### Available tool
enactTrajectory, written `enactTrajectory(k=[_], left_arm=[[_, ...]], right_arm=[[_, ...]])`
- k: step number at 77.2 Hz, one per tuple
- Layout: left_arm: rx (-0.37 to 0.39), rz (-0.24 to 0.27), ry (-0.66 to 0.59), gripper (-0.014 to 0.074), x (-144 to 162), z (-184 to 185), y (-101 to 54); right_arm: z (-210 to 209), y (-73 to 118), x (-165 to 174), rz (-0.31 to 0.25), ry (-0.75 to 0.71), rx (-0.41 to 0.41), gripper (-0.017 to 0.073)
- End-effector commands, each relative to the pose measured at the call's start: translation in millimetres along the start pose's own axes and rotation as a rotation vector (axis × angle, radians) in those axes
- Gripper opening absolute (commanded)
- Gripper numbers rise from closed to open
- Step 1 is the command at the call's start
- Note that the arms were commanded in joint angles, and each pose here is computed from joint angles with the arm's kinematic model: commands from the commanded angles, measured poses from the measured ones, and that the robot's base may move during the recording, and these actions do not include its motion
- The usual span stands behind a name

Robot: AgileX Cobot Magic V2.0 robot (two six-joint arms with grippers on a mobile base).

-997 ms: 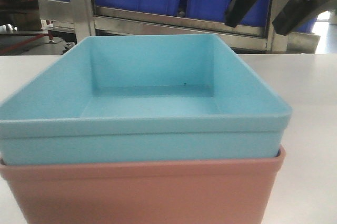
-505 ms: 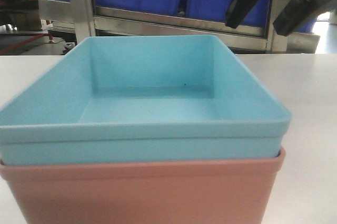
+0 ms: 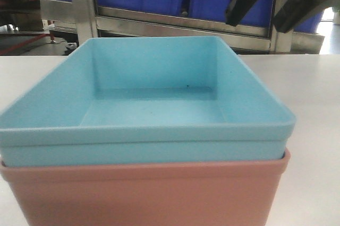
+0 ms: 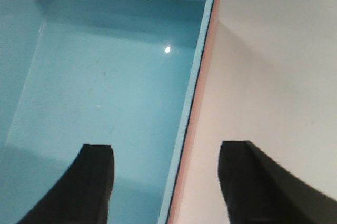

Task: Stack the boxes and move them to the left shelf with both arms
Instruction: 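Open the right gripper and raise it off the stacked bins, then lower both grippers onto the far wall of the stacked bins and grip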

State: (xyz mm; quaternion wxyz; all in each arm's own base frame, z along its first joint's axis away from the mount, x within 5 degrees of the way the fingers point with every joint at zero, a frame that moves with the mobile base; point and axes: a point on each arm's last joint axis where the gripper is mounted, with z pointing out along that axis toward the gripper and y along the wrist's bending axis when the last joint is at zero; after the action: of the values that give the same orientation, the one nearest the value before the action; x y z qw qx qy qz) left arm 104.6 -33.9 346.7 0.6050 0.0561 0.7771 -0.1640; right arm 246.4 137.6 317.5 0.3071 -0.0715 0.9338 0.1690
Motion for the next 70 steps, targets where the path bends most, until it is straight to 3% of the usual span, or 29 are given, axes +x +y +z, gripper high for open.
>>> enactTrajectory(k=[1,14,20,34,37,50,60,70], left_arm=[[0.011,-0.007,-0.025,0.0262,-31.3,8.0,-4.8],[0.011,-0.034,0.125,0.0262,-52.5,52.1,-5.2],[0.014,-0.076,0.187,0.0262,-61.1,73.8,-6.2],[0.000,-0.105,0.355,0.0262,-69.3,121.6,-20.4],[-0.036,-0.125,0.413,0.0262,-65.9,134.0,-24.1],[-0.216,-0.096,0.591,0.0262,-48.2,170.3,-43.3],[-0.211,-0.090,0.725,0.0262,-26.9,193.7,-61.8],[-0.218,-0.117,0.809,0.0262,-8.2,211.2,-67.4]], right_arm=[[-17.9,6.1,-13.7,-0.028,-0.074,-0.025,0.0488],[-12.7,10.7,-21.0,-0.006,-0.024,-0.015,0.0488],[-5.5,13.5,-23.5,0.002,-0.012,-0.008,0.0488],[11.8,12.8,-28.5,0.067,0.057,0.056,0.0488],[15.1,13.0,-30.7,0.071,0.073,0.069,0.0488],[28.2,13.4,-37.8,0.092,0.143,0.121,0.0488],[43.7,12.1,-36.6,0.104,0.186,0.142,0.0488],[58.9,9.7,-32.2,0.117,0.236,0.166,0.0488]])
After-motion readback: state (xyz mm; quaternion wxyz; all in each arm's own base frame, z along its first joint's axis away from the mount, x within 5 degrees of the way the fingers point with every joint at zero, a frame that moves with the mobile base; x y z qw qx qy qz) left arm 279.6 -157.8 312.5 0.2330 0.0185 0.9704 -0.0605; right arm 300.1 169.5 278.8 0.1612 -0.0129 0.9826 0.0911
